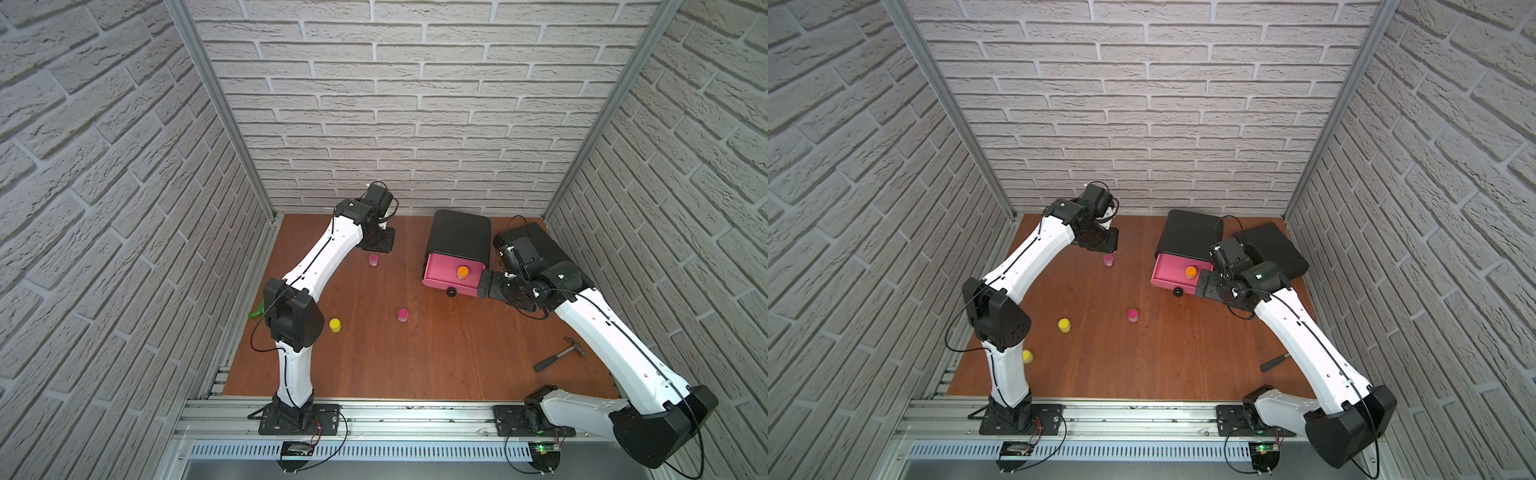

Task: Put the paint cans in the drawer according to color
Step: Place the paint can in the drawer.

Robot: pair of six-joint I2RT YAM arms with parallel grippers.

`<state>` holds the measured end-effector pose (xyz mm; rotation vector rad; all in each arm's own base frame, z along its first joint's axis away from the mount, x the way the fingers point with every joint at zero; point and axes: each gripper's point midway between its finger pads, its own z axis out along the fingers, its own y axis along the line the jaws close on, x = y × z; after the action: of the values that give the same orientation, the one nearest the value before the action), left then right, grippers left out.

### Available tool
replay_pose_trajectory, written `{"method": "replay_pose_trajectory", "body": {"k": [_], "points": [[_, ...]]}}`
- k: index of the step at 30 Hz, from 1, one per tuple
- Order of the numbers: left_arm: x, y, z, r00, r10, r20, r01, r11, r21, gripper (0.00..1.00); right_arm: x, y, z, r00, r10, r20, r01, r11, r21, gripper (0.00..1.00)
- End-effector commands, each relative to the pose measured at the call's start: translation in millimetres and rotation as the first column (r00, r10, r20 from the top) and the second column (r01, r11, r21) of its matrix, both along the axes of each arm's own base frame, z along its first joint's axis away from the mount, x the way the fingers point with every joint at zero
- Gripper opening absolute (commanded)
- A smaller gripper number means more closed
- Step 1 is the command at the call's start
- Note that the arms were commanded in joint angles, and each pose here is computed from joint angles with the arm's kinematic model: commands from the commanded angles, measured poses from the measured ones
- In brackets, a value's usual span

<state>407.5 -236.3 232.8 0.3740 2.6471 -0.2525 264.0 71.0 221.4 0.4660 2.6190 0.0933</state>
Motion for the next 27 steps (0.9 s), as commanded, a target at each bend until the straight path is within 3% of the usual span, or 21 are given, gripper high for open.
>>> {"method": "replay_pose_trajectory", "body": {"k": [1, 7, 13, 27], "points": [[-11, -17, 1, 0.998, -0.059, -0.031, 0.061, 0.997, 0.038, 0.23, 3, -7, 0, 0.999, -0.017, 0.041, 0.017, 1.000, -0.019, 1.00], [-22, -61, 16, 0.989, -0.146, 0.006, 0.146, 0.989, 0.018, 0.22, -4, -21, -6, 0.998, -0.059, 0.035, 0.061, 0.997, -0.057, 1.00], [-30, -92, 10, 0.980, -0.200, 0.010, 0.200, 0.980, 0.010, 0.22, -21, -42, -10, 0.987, -0.147, 0.060, 0.152, 0.985, -0.087, 1.00], [-34, -147, -12, 0.955, -0.295, 0.025, 0.296, 0.954, -0.051, 0.21, -32, -37, -17, 0.993, -0.107, 0.043, 0.109, 0.993, -0.051, 1.00]]}}
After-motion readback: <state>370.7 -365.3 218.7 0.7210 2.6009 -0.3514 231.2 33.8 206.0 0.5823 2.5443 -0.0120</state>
